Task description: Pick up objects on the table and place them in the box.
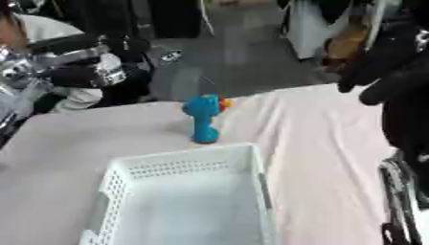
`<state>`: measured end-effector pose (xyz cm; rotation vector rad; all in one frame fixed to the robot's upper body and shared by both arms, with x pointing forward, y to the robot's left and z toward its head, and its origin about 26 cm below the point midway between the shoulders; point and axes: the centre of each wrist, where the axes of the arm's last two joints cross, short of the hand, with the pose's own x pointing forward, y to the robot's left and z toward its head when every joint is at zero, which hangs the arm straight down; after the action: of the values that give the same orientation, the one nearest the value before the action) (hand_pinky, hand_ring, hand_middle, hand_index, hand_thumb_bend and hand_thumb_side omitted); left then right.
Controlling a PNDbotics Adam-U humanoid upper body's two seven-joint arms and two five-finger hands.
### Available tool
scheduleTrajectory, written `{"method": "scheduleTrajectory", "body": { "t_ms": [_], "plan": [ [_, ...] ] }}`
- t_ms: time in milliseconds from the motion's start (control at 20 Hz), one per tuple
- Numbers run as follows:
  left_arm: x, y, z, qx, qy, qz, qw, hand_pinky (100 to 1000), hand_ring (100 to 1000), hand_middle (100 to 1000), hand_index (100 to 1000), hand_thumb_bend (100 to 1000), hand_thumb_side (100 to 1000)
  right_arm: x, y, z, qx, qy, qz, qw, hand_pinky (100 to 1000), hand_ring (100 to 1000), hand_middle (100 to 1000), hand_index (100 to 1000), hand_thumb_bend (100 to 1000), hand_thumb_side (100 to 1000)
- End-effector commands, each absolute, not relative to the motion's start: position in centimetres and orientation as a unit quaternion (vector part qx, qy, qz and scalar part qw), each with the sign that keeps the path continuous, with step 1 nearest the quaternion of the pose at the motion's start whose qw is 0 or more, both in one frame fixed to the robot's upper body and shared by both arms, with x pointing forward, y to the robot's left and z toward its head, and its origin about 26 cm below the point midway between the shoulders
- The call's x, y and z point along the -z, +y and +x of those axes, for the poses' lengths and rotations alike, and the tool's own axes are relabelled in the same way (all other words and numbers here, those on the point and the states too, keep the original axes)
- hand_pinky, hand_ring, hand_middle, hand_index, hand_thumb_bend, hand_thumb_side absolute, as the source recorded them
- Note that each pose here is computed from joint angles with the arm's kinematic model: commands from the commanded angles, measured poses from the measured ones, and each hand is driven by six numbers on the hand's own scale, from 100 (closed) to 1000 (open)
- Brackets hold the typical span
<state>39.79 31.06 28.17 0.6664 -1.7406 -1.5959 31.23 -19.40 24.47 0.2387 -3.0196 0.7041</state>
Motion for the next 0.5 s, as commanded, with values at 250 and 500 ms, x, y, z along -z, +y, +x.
{"method": "scheduleTrajectory", "body": {
  "t_ms": [250, 500],
  "plan": [
    [-29.60, 31.93, 39.57, 0.614, -0.660, 0.280, 0.330, 964, 889, 1000, 1000, 574, 1000, -25.08, -19.40, 31.02, -0.228, -0.971, 0.074, 0.004, 324, 427, 451, 495, 100, 1000],
    [-29.57, 32.02, 39.65, 0.617, -0.658, 0.279, 0.330, 979, 895, 1000, 1000, 651, 1000, -25.08, -19.37, 31.02, -0.228, -0.971, 0.075, 0.004, 324, 427, 452, 494, 100, 1000]
  ]
}}
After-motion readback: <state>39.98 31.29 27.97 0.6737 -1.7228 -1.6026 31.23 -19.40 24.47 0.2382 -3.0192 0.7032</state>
